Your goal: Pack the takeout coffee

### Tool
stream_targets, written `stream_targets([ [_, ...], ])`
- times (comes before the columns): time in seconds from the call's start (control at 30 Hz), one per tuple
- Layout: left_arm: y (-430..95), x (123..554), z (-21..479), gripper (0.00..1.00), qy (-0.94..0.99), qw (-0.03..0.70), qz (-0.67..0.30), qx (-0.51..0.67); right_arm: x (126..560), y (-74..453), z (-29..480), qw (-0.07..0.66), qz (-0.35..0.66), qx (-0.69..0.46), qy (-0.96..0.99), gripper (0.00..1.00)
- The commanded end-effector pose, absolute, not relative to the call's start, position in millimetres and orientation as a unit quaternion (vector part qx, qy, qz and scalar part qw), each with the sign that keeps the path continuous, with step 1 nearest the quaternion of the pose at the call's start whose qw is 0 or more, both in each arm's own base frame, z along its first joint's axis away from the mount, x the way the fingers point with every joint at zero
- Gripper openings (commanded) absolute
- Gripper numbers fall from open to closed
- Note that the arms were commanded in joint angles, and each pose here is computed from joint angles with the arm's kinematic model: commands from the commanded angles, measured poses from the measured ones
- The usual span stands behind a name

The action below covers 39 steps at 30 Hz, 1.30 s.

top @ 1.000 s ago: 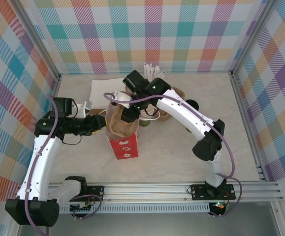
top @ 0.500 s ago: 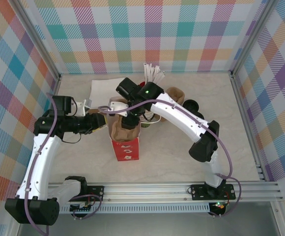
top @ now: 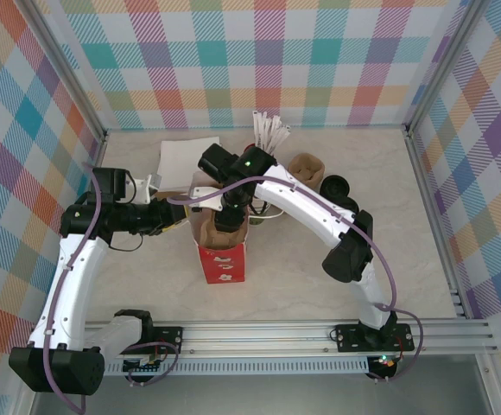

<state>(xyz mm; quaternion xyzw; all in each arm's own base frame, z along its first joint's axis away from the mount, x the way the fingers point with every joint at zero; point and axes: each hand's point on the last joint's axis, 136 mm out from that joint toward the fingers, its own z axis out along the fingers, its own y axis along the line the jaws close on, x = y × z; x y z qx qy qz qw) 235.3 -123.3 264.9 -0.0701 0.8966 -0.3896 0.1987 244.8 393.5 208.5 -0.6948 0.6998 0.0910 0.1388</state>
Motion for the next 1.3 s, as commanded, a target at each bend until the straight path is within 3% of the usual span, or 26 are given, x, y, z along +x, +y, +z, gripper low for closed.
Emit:
stream_targets([
  [0.0, -118, 240, 272, 0.4, 0.896, 0.217, -0.38, -0.07, 239, 391, 208, 0.125, 0.088, -0.706, 0.692, 0.39],
  [0.27, -119, 237, 275, 0.4, 0.894, 0.221, -0.384, -0.067, 241, 391, 194, 0.108, 0.079, -0.713, 0.689, 0.39],
  [0.6, -114, 233, 296, 0.49, 0.89, 0.252, -0.374, -0.067, 241, 392, 177, 0.086, 0.076, -0.717, 0.688, 0.4],
  [0.83, -98, 226, 314, 0.56, 0.895, 0.293, -0.329, -0.075, 241, 393, 162, 0.069, 0.074, -0.718, 0.689, 0.41],
  [1.27, -70, 214, 341, 0.56, 0.895, 0.356, -0.253, -0.094, 240, 385, 151, 0.051, 0.06, -0.723, 0.687, 0.44],
])
